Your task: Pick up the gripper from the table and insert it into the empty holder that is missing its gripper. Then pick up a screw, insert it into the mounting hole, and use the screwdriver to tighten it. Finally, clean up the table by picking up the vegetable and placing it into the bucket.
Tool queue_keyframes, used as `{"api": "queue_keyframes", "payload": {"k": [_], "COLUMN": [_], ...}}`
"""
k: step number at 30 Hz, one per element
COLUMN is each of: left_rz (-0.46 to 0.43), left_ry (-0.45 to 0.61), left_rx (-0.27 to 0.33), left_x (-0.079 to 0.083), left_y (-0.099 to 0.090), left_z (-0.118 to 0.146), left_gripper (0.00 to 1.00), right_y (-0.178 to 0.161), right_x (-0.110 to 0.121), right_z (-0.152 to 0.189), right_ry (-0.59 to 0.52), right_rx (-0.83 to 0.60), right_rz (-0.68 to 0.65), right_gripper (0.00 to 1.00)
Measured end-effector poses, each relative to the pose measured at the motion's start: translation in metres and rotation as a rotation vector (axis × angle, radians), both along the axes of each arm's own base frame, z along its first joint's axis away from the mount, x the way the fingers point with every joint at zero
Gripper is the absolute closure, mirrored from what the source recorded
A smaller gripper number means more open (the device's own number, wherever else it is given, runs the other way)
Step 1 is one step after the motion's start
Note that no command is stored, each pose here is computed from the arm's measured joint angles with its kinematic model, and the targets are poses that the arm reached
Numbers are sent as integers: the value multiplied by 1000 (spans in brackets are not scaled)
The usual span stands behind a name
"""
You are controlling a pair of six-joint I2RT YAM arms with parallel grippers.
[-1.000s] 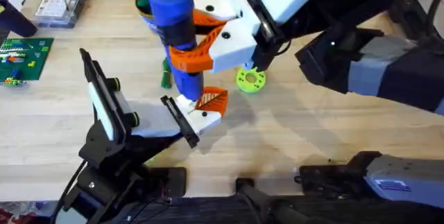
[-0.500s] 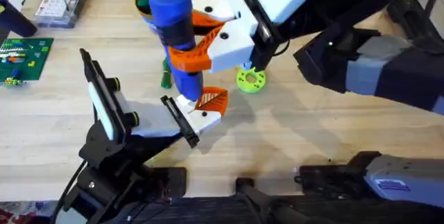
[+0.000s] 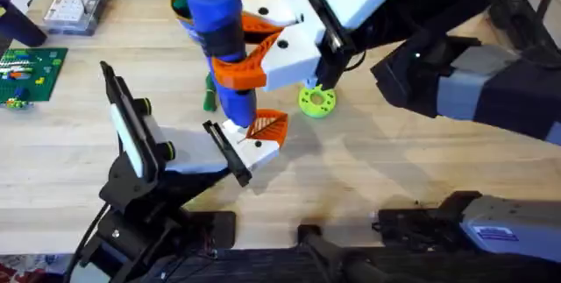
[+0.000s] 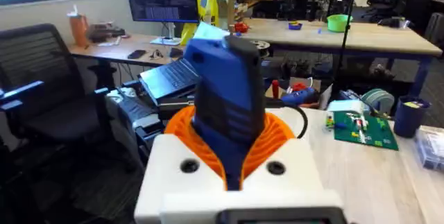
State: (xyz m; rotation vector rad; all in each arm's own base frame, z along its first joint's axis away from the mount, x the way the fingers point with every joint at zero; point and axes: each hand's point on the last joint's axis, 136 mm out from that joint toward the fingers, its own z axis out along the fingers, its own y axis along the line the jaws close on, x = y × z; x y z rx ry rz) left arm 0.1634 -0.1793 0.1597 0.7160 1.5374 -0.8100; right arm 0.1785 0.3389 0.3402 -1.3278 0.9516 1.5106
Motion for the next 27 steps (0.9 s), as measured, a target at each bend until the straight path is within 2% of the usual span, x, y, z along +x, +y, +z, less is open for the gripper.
{"api": "queue_keyframes", "payload": {"k": [8, 11, 16, 19, 22, 27], "left_rz": [0, 0, 0, 0, 0, 0], "left_ry": [-2, 2, 2, 2, 2, 2], "left_rx": [-1, 1, 1, 1, 1, 1], "left_x": [0, 0, 0, 0, 0, 0], "left_y": [0, 0, 0, 0, 0, 0], "left_z": [0, 0, -1, -1, -1, 0], "left_gripper": [983, 983, 983, 983, 983, 983], "right_y": [1, 1, -13, -21, -23, -23], "right_x": [4, 10, 20, 21, 22, 37], "right_z": [6, 27, 82, 102, 103, 78], "right_ry": [40, 27, -73, -117, -99, 43], "right_rx": [-6, 13, 63, 76, 51, -65], "right_rz": [-2, 1, 0, -1, 8, 11], "right_gripper": [942, 943, 942, 943, 944, 943]}}
